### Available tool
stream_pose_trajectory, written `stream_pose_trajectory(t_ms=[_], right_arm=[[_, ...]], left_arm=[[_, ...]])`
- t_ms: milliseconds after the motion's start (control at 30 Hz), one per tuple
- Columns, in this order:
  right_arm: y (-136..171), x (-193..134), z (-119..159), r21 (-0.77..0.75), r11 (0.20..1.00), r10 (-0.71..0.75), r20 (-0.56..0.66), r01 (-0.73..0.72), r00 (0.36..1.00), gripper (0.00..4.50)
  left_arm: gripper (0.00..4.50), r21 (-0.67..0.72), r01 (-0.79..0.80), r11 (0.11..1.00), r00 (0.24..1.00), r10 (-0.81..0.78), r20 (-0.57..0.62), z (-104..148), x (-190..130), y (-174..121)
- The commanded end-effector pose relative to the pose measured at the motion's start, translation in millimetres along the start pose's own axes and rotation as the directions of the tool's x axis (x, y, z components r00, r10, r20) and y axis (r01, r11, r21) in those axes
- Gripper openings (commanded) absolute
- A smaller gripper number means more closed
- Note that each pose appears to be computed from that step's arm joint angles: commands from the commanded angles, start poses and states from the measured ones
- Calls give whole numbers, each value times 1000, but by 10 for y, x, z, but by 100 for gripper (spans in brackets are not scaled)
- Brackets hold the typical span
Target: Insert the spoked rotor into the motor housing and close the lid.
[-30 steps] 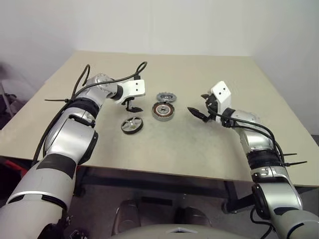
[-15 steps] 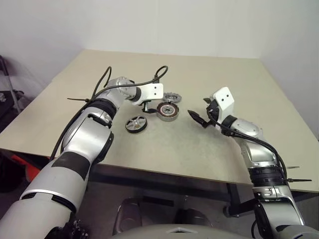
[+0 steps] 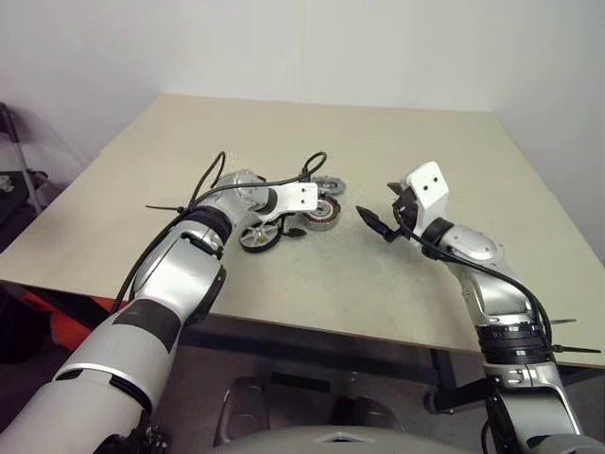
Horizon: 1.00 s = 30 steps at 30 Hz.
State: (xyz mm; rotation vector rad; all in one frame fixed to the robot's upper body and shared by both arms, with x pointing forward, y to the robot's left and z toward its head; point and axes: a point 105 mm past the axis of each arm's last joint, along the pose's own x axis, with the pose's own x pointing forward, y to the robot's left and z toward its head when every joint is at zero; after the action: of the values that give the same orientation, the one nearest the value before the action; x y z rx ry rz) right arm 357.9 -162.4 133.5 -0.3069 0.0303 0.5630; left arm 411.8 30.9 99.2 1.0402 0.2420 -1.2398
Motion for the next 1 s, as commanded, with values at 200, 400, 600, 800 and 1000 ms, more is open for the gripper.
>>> stream_pose_trajectory(t_ms=[200,400,600,800,1000], right_arm=[[-111,-64,218,-32,998,-59,63,61,996,450],[-111,-62,337,-37,996,-73,96,76,993,450],[-132,-75,360,-41,995,-86,101,90,991,450],[-144,-63,392,-44,994,-93,112,98,989,450],[-148,-49,394,-47,994,-96,114,102,989,450]], left_arm=[[431,28,-9,1000,1000,9,-1,45,-4,35],[273,21,-6,1000,1000,6,-26,-4,27,-1],[273,19,9,1000,999,-8,-39,-42,44,-43],[215,4,16,1000,998,-15,-62,-112,37,-69],[185,1,-7,1000,995,7,-98,-193,43,-74]])
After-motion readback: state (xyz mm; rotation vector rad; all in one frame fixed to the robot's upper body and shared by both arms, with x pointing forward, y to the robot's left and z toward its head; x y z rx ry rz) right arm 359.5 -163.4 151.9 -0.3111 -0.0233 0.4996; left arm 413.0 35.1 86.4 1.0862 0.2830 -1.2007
